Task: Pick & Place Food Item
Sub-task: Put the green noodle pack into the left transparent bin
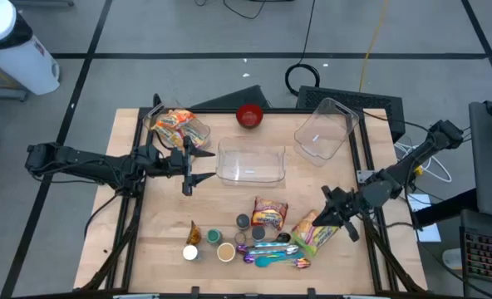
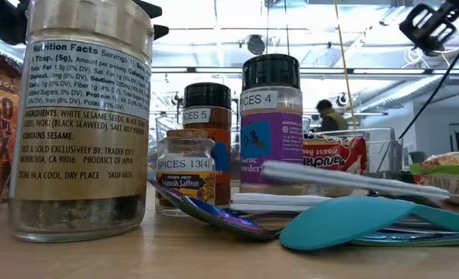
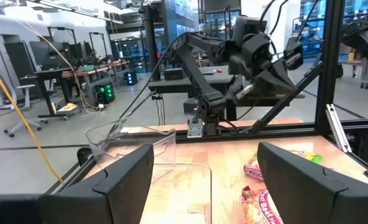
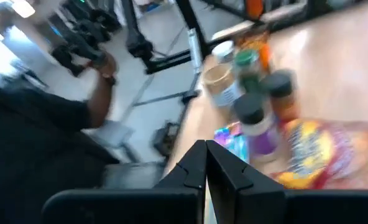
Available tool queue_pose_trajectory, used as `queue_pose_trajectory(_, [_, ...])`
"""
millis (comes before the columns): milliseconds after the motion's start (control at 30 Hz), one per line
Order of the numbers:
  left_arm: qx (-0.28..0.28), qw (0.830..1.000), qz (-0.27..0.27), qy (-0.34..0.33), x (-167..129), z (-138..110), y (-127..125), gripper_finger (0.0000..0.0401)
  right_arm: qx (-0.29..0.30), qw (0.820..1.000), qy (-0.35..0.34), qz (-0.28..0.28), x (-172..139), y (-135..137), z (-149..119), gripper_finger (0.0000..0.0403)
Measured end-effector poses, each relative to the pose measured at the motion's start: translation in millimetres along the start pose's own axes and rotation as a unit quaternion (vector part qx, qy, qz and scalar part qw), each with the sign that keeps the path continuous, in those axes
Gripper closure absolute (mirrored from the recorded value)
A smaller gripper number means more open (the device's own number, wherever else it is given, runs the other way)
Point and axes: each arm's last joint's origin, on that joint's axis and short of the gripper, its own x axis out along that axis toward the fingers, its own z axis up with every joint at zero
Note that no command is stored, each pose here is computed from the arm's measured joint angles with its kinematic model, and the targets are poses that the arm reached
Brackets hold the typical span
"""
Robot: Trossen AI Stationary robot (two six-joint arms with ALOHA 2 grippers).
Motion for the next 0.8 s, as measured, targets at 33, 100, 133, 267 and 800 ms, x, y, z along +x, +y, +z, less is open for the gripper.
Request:
queue_pose_trajectory(33, [0.0, 1.0, 0.0, 0.0, 0.0, 0.0, -0.1, 0.0105, -0.032, 0.999, -0.008, -0.004, -0.4, 1.1, 2.6, 0.0403])
queue_pose_trajectory(100, [0.006, 1.0, 0.0, 0.0, 0.0, 0.0, 0.0, 0.0105, -0.105, 0.994, -0.032, 0.003, -1.3, 5.6, 8.2, 0.0403])
queue_pose_trajectory(133, [0.009, 1.0, 0.0, 0.0, 0.0, 0.0, -0.1, 0.0105, -0.145, 0.988, -0.044, 0.01, -1.4, 7.8, 9.9, 0.0403])
queue_pose_trajectory(267, [0.005, 1.0, 0.0, 0.0, 0.0, 0.0, 0.0, 0.0105, -0.247, 0.967, -0.057, 0.025, 9.1, 15.0, 7.6, 0.0396])
queue_pose_trajectory(800, [-0.011, 1.0, 0.0, 0.003, 0.0, -0.6, -0.1, 0.0105, -0.286, 0.943, 0.163, -0.04, 81.1, 60.9, -5.2, 0.0152])
